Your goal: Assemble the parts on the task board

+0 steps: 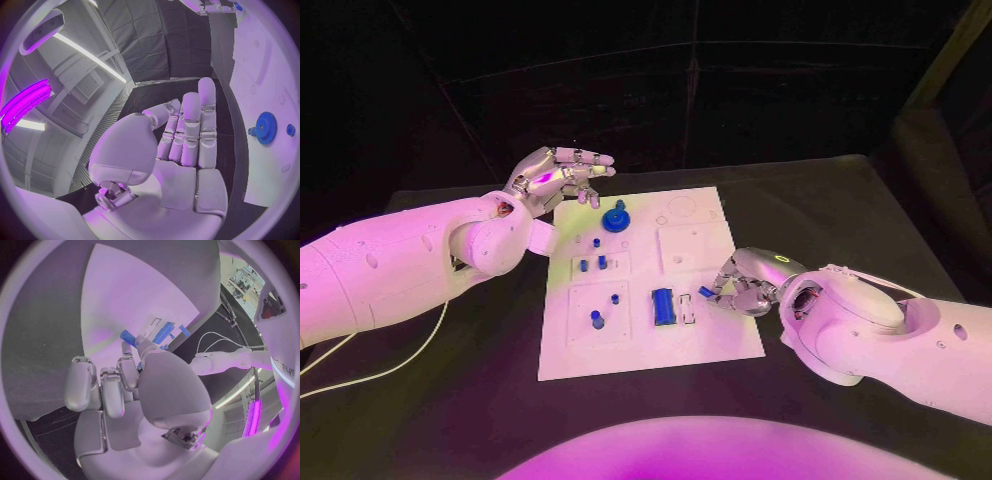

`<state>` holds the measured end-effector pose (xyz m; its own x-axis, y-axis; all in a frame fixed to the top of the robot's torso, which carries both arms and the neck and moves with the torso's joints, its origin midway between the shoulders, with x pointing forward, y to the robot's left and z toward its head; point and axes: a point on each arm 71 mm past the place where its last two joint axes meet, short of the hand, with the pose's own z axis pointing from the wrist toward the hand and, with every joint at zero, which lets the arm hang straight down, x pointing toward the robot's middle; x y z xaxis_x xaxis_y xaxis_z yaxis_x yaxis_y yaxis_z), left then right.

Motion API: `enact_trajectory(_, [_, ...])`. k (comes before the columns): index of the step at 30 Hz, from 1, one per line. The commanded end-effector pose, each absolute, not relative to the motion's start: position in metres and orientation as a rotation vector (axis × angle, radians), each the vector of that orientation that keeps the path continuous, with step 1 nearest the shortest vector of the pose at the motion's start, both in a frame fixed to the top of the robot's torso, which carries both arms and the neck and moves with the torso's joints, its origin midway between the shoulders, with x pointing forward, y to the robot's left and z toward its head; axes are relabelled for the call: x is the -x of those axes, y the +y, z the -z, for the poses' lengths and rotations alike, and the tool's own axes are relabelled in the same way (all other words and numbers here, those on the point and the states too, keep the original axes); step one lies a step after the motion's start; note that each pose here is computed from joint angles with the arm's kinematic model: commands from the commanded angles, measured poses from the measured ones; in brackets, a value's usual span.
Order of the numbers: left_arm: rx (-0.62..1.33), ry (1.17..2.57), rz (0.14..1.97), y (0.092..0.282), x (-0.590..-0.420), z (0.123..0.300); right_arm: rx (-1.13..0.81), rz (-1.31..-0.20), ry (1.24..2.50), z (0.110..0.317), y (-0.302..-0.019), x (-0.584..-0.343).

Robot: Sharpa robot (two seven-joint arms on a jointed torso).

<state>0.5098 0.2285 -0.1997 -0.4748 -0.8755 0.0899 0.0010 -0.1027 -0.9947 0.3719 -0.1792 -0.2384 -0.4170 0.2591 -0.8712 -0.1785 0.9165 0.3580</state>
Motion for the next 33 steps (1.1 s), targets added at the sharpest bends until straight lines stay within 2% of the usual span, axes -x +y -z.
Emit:
enact_trajectory(1, [0.982,1.491,1.678,0.228,-0.509,0.198,-0.150,-0.563,1.935,0.238,-0.176,-0.373])
enact_trajectory(13, [0.982,1.491,1.679,0.228,-0.509,0.198,-0.169,-0.598,1.999,0.245,-0.163,-0.375])
enact_trajectory(33, [0.973,1.501,1.678,0.228,-0.508,0.198,-0.126,-0.539,2.072,0.252,-0.157,-0.377])
